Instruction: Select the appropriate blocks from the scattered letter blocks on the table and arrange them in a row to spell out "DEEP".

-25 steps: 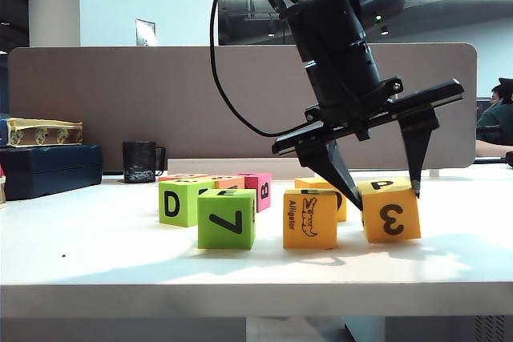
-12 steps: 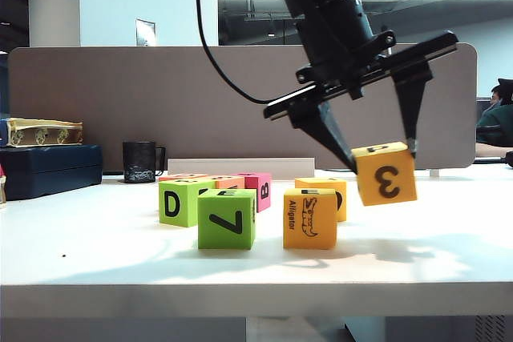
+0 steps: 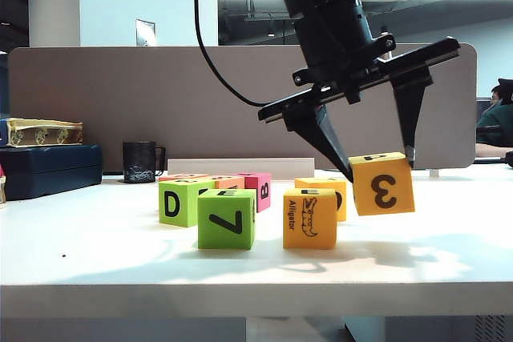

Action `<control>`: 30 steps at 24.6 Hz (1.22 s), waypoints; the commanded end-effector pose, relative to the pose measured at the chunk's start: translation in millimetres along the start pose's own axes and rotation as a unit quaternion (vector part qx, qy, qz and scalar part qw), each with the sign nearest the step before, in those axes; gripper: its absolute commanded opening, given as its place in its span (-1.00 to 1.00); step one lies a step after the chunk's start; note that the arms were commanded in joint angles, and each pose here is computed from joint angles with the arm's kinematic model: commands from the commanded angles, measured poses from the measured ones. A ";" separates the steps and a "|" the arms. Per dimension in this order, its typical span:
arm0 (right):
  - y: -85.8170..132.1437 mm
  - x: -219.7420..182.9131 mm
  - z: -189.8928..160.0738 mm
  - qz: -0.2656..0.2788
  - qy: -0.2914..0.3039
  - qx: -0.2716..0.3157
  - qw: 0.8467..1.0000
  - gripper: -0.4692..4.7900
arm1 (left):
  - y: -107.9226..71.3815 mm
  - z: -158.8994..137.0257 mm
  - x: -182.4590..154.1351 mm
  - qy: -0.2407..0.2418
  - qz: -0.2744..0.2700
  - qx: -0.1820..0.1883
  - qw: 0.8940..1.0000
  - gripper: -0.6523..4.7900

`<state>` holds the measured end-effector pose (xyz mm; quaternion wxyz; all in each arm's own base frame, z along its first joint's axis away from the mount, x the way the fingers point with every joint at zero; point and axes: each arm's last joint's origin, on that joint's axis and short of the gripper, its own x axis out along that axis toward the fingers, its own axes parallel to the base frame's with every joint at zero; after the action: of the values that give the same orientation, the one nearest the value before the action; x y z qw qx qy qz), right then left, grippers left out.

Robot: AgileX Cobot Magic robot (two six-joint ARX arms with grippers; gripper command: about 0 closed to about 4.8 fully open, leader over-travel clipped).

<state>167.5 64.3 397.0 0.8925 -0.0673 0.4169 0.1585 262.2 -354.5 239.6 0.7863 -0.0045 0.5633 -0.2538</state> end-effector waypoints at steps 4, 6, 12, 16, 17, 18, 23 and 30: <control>0.1 -1.9 0.9 0.000 -0.006 -0.002 1.000 -0.82 | -2.4 -1.1 2.3 0.001 -0.002 0.000 1.000 0.26; 0.1 -1.9 0.9 0.000 -0.006 -0.001 1.000 -0.82 | -2.2 -1.3 4.1 0.003 -0.001 0.000 1.000 0.26; 0.1 -1.9 0.8 0.000 -0.006 -0.001 1.000 -0.82 | -1.3 -2.5 10.4 0.012 0.000 -0.001 1.000 0.26; 0.1 -1.9 0.5 0.000 -0.004 -0.001 1.000 -0.82 | -0.8 -3.3 15.5 0.019 0.001 -0.001 1.000 0.26; 0.1 -1.9 0.5 0.000 -0.004 -0.001 1.000 -0.82 | -0.8 -3.3 15.5 0.019 0.000 -0.001 1.000 0.26; 0.1 -1.9 0.6 0.000 -0.005 -0.002 1.000 -0.82 | -0.8 -3.3 15.5 0.019 0.000 -0.001 1.000 0.26; 0.1 -1.9 0.5 0.000 -0.004 -0.001 1.000 -0.82 | -1.0 -3.0 15.6 0.018 -0.002 -0.001 1.000 0.26; 0.1 -1.9 0.0 0.000 -0.002 -0.001 1.000 -0.82 | -1.3 -2.9 15.6 0.018 -0.004 -0.001 1.000 0.38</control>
<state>167.1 64.2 396.5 0.8909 -0.0680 0.4203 0.1582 263.9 -359.5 222.8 0.7739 0.0012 0.5813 -0.2513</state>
